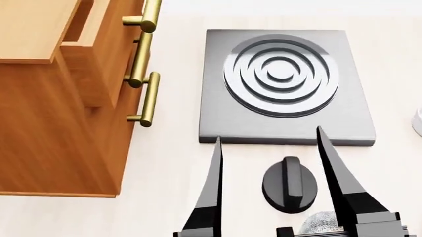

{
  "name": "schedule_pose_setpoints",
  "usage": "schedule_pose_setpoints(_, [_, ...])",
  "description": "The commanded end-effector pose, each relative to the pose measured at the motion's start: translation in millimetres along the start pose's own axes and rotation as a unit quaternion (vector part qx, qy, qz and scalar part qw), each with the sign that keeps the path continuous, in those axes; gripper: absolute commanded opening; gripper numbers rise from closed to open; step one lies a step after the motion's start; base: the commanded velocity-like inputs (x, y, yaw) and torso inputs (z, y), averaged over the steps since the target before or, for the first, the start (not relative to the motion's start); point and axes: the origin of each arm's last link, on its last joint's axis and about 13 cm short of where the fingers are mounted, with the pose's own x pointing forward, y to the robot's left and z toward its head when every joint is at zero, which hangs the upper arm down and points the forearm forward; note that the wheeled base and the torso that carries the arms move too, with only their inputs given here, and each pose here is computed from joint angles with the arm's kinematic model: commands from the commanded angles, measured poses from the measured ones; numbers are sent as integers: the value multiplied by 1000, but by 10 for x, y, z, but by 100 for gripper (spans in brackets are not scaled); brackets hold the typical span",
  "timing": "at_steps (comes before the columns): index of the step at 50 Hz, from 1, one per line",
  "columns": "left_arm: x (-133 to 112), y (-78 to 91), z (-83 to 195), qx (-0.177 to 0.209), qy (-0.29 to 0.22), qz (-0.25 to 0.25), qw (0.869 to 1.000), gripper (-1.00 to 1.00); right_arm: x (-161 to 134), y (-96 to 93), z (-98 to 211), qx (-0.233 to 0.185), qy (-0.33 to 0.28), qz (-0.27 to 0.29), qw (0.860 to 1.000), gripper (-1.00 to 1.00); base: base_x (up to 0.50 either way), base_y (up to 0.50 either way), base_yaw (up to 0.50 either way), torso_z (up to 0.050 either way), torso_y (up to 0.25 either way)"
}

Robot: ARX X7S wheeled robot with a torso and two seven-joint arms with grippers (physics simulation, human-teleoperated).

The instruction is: Pick the akita bowl on the wooden cabinet and place it on the plate.

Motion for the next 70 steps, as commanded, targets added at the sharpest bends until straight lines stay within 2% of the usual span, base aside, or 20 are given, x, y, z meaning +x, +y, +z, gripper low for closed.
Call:
schedule_pose_setpoints(1, [-6, 1, 19, 1, -2, -2, 1000, 100, 0, -2, 3, 0, 0, -1, 1000, 100, 270, 0, 0, 0, 0])
schedule_pose_setpoints(35, [-3, -3, 8, 3, 0, -4, 1000, 100, -6, -3, 5, -4, -6, -6, 1000, 100, 105, 0, 0, 0, 0])
schedule_pose_setpoints(44, [3, -3, 65, 9, -4, -4, 1000, 100, -8, 5, -4, -4, -5, -4, 1000, 100, 0, 0, 0, 0, 0])
schedule_pose_setpoints(48, [22, -22, 179, 14, -10, -8, 1000, 100, -6, 7, -5, -4, -5, -4, 1000, 100, 0, 0, 0, 0, 0])
schedule_pose_setpoints(53, [83, -50, 271, 21, -9, -15, 1000, 100, -10, 8, -5, -3, -5, -5, 1000, 100, 0, 0, 0, 0, 0])
schedule_pose_setpoints(58, [178, -88, 318, 9, 5, -28, 1000, 100, -9, -4, -7, 0, -5, -7, 1000, 100, 0, 0, 0, 0, 0])
schedule_pose_setpoints(70, [473, -192, 332, 39, 31, -47, 998, 100, 16, -18, -74, 0, 4, -11, 1000, 100, 0, 0, 0, 0, 0])
